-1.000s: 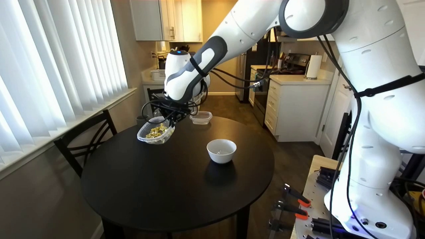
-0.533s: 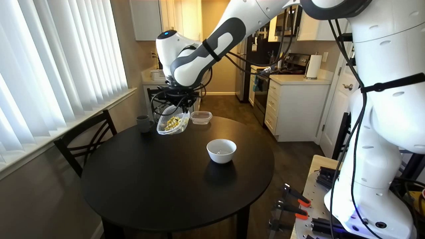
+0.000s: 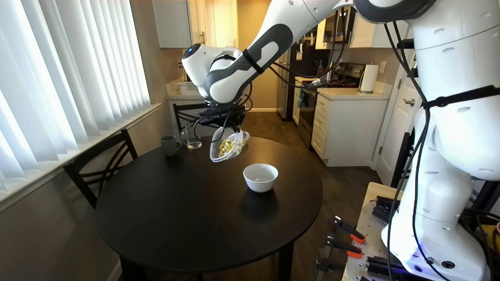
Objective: Pour the contents into the white bowl
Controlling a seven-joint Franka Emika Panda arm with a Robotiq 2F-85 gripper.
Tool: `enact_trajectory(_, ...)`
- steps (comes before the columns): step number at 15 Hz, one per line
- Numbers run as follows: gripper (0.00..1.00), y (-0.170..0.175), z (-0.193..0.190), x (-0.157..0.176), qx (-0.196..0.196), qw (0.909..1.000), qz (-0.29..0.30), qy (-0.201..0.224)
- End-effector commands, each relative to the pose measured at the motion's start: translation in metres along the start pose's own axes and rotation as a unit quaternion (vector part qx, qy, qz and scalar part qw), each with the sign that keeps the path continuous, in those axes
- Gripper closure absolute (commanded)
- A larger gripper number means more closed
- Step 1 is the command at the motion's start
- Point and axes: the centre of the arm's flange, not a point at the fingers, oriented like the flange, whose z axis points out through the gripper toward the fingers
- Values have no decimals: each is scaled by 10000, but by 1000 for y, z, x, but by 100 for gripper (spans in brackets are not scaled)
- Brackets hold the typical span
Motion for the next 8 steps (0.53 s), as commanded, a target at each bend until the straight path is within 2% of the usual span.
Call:
enact_trajectory(1,96,13,14,6,-386,9993,3,27)
enact_trajectory(8,96,52,60,6,-1178,9929,42,-164)
